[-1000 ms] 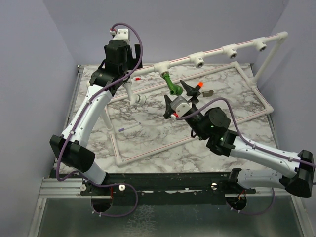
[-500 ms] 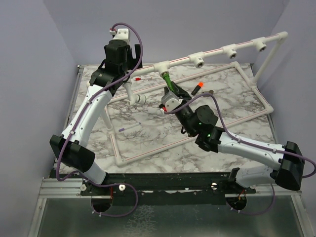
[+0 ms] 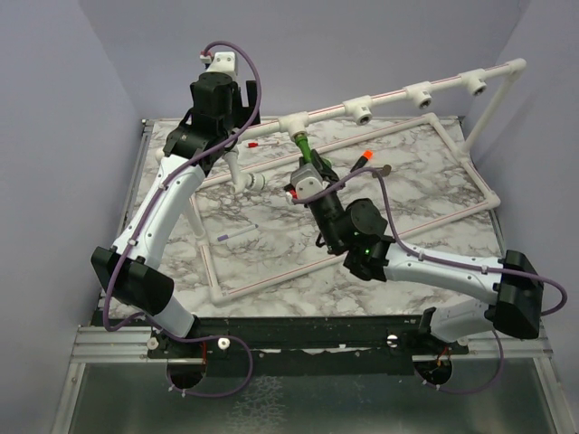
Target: Install the water faucets
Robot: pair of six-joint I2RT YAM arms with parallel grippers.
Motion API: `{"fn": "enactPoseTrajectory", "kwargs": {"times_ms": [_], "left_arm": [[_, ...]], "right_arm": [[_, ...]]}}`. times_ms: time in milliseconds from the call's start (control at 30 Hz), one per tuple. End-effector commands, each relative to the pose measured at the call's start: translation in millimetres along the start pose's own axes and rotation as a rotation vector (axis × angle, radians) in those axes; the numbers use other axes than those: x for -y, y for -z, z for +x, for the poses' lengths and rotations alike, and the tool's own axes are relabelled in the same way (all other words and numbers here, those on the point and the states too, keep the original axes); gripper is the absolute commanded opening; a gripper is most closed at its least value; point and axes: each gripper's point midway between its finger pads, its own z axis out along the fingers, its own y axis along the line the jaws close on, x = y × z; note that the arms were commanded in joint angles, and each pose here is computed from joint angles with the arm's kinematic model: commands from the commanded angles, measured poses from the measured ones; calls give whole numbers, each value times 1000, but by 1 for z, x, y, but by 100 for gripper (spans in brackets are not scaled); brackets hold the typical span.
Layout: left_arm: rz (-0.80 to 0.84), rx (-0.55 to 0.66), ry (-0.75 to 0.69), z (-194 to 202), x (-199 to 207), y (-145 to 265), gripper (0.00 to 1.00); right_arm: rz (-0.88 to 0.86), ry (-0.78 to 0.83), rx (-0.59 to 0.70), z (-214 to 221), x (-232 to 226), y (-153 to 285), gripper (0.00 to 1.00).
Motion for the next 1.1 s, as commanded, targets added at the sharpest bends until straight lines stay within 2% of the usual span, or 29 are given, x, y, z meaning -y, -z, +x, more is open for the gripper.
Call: {"fn": "enactPoseTrajectory", "kwargs": {"times_ms": [0,300,433,767,933,967,1067], "left_arm": [[42,-59,-5,13,10,2,90],[56,-69,-4,17,14,0,91],[59,-72,-4,18,15,1,91],[65,-73,-3,18,17,2,91],[62,-69,-5,17,17,2,91],[59,-71,-6,18,16,2,91],[56,-73,-8,19,16,1,91]], "right_arm": [[33,-185,57,-31,-22,-5,0],[158,-616,-20,-31,-12,-7,1],[186,-747,-44,-30,-13,-7,0],[139,-951,-81,-33,-27,-5,0],[99,-916,-92,-38,-29,-6,1],[82,-890,-88,-40,-29,-6,2],[56,-826,-72,-47,-20,-4,33]]}}
